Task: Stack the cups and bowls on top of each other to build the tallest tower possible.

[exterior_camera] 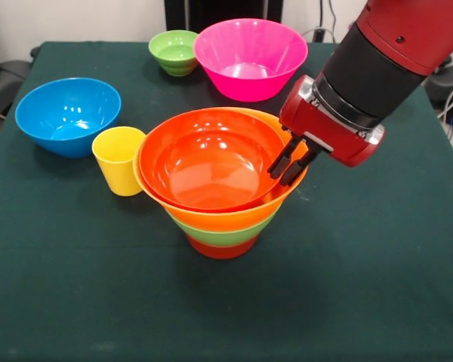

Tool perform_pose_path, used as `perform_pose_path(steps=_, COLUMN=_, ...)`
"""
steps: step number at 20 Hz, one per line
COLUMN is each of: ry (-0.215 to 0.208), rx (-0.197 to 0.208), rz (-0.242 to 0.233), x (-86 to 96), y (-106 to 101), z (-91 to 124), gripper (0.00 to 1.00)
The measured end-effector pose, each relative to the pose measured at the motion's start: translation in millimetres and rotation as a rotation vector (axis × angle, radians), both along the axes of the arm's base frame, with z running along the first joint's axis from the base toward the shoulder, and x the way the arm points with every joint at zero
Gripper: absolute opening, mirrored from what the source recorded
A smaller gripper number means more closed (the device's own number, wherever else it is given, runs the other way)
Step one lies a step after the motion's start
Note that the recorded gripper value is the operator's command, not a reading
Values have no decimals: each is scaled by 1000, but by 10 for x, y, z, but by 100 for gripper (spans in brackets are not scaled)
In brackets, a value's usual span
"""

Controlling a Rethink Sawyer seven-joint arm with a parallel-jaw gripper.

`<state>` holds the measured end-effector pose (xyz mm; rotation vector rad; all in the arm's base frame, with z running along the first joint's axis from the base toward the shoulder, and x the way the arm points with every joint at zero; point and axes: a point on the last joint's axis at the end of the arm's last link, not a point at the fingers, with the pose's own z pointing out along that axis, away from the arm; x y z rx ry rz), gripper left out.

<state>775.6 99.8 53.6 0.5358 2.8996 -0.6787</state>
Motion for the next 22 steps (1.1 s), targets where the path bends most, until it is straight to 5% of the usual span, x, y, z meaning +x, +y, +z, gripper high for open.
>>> perform_pose_path(steps=10, ry=-14, rx=23, rz=-24, x=16, y=12, z=202, gripper=0)
perform_pose_path(steps=17, ry=-44, rx=65, rz=-82, x=91, y=70, z=960, gripper=0)
perform_pose_path(steps=22, ry=-61, rx=83, rz=-102, x=123, y=101, z=1308, gripper=0)
